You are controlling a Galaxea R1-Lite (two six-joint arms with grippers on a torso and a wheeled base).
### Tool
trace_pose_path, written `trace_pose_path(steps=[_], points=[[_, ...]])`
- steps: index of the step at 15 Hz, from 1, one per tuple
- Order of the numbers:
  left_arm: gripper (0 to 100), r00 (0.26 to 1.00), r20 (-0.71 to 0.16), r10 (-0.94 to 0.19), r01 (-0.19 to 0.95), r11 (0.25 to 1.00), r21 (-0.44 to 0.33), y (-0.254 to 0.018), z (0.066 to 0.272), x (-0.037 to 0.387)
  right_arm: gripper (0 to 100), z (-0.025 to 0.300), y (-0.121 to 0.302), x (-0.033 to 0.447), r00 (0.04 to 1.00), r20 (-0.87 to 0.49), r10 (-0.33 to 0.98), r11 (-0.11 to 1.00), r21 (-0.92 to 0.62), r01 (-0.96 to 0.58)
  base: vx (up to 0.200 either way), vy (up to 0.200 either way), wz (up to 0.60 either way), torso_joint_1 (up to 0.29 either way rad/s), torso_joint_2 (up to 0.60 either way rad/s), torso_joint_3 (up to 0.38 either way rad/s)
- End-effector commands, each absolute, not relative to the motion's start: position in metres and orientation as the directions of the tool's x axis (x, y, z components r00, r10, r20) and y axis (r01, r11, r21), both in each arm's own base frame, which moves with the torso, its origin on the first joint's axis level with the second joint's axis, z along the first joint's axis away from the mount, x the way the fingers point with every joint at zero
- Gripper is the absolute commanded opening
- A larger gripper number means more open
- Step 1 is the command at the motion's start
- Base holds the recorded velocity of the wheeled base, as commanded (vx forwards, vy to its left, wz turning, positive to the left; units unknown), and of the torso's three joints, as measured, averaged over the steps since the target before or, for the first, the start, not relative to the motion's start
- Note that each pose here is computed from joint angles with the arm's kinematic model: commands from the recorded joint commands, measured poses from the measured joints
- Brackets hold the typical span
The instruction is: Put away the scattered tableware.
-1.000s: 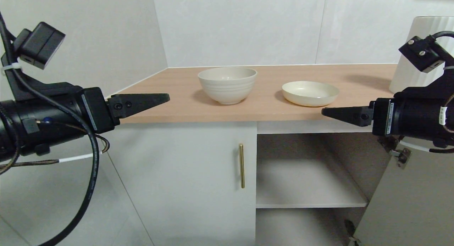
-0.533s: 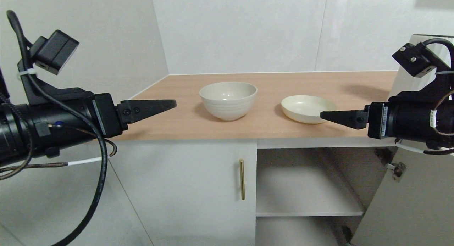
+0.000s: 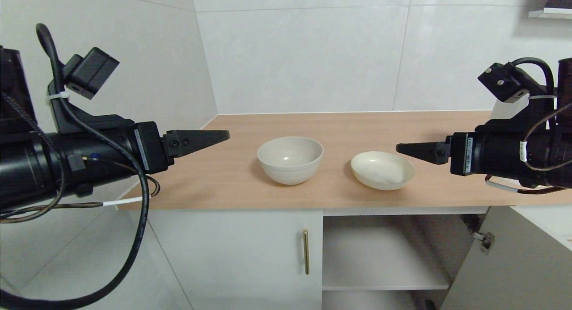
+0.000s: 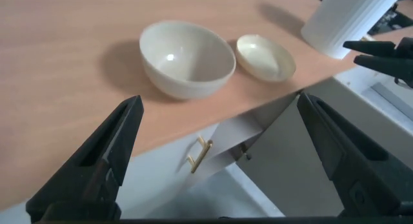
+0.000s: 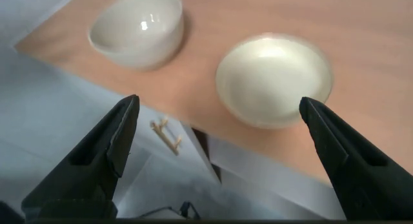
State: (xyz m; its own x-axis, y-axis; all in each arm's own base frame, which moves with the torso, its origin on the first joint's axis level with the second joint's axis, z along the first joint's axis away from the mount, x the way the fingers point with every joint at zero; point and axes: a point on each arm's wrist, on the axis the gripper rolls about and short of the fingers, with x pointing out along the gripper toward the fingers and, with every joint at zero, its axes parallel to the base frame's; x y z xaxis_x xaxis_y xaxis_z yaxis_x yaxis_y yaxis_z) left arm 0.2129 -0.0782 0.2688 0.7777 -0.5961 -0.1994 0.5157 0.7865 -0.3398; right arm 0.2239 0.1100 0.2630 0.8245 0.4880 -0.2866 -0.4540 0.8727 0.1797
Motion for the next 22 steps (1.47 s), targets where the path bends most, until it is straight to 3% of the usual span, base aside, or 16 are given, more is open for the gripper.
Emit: trace_pose_path(steps=[1,3,7,10,12,14,16,22], points=[[100,0.776,-0.210,-0.594,0.511,0.788,-0.343,-0.080,0.267,0.219,100,0.257,0.112,0.230,0.822,-0.301,0.483,0.875,0.180,-0.449,0.000,0.000,0.00,0.159,-0.39,-0.217],[100,0.782,-0.215,-0.585,0.501,0.795,-0.343,-0.082,0.269,0.226,100,0.251,0.115,0.238,0.823,-0.314,0.474,0.881,0.179,-0.439,0.000,0.000,0.00,0.076,-0.18,-0.102],[100,0.813,-0.314,-0.491,0.391,0.859,-0.332,-0.085,0.271,0.239,100,0.250,0.121,0.262,0.875,-0.321,0.363,0.931,0.151,-0.331,0.000,0.000,0.00,0.008,-0.02,-0.012],[100,0.806,-0.425,-0.412,0.311,0.906,-0.289,-0.106,0.271,0.255,100,0.250,0.123,0.273,0.904,-0.331,0.271,0.960,0.158,-0.230,0.000,0.000,0.00,0.000,0.00,0.000],[100,0.816,-0.530,-0.231,0.102,0.960,-0.261,-0.142,0.238,0.289,100,0.247,0.126,0.282,0.917,-0.335,0.215,0.973,0.152,-0.173,0.000,0.000,0.00,0.000,0.00,0.000],[100,0.845,-0.518,-0.132,-0.028,0.956,-0.291,-0.163,0.226,0.313,100,0.246,0.126,0.284,0.921,-0.337,0.197,0.977,0.146,-0.156,0.000,0.000,0.00,0.000,0.00,0.000],[100,0.842,-0.518,-0.150,-0.035,0.943,-0.331,-0.168,0.224,0.317,100,0.245,0.126,0.284,0.920,-0.339,0.197,0.977,0.145,-0.155,0.000,0.000,0.00,0.000,0.00,0.000],[100,0.820,-0.548,-0.167,-0.029,0.943,-0.331,-0.179,0.196,0.335,100,0.241,0.127,0.288,0.917,-0.351,0.191,0.978,0.143,-0.149,0.000,0.000,0.00,0.000,0.00,0.000]])
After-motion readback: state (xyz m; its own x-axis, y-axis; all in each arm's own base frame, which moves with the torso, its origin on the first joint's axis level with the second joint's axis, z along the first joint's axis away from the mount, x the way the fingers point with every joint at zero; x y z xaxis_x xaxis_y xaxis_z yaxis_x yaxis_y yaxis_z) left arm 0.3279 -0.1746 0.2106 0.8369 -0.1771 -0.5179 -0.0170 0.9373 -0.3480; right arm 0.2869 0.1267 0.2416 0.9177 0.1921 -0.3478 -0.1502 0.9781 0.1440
